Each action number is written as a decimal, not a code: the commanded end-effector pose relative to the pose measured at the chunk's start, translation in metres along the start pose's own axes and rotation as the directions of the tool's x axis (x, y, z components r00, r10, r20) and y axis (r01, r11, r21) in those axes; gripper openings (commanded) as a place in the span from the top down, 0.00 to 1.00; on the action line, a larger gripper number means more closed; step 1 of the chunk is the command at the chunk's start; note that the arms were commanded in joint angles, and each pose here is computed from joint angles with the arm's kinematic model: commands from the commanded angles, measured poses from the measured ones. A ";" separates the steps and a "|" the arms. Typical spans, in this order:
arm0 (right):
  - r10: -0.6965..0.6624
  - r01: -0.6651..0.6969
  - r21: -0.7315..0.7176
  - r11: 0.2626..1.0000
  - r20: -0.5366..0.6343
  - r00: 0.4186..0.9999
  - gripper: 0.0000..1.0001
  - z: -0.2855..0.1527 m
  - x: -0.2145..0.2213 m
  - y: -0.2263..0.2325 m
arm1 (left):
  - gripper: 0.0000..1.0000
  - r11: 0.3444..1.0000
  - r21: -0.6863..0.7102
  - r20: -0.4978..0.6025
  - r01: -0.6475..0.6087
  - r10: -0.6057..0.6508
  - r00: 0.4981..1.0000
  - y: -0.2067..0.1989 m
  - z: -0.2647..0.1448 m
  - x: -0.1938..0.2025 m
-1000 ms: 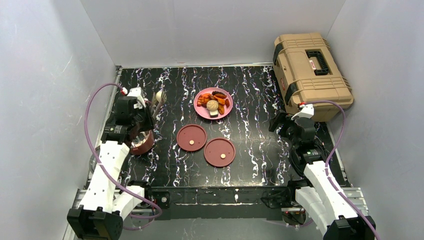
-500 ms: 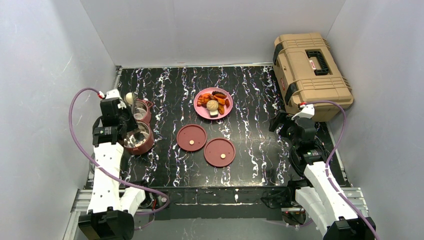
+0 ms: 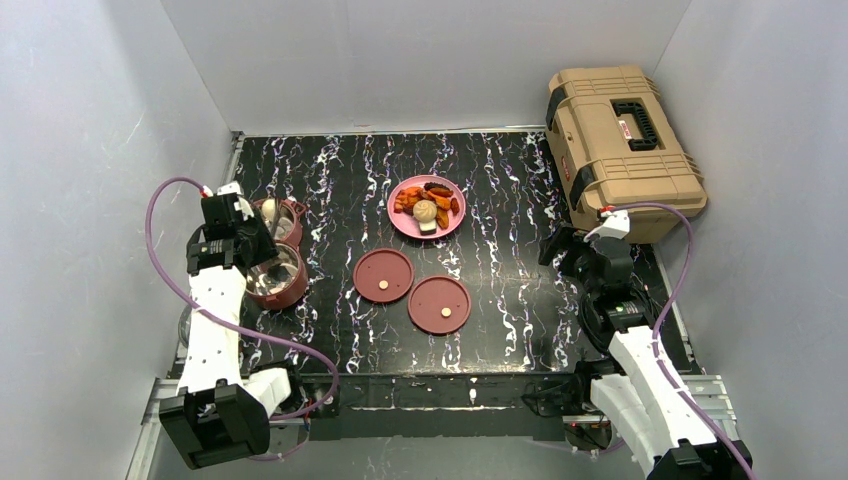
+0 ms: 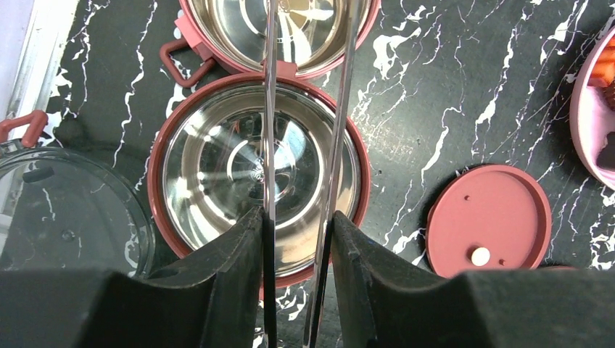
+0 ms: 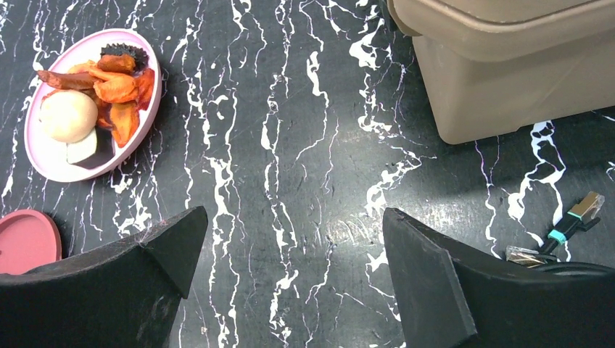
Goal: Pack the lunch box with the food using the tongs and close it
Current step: Place the fake food in the packing box.
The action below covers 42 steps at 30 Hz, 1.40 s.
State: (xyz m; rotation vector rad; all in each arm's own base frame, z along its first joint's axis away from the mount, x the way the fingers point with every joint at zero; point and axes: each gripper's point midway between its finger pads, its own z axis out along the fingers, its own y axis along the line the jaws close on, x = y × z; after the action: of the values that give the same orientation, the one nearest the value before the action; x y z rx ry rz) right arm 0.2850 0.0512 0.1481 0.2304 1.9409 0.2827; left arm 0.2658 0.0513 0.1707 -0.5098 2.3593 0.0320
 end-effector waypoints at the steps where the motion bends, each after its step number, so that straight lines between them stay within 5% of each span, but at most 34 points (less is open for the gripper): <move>1: -0.012 0.012 -0.001 1.000 0.057 0.998 0.00 -0.002 -0.023 0.004 | 0.63 1.000 0.022 -0.006 0.002 -0.002 1.000 -0.002 0.002 0.002; 29: -0.025 0.024 0.018 1.000 0.058 0.998 0.00 -0.004 -0.026 0.001 | 0.62 0.987 0.125 0.081 -0.100 0.090 0.993 -0.029 -0.017 -0.007; 42: -0.036 0.032 0.051 0.998 0.077 0.996 0.00 -0.008 -0.037 -0.002 | 0.63 0.833 0.410 0.097 -0.371 0.365 0.926 -0.119 -0.039 0.027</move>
State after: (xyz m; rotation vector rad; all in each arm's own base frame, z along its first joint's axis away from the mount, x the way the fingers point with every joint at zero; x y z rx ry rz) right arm 0.2863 0.0417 0.1570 0.2371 1.9375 0.2185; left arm 0.2661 -0.0457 0.1809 0.0065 2.3640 -0.1925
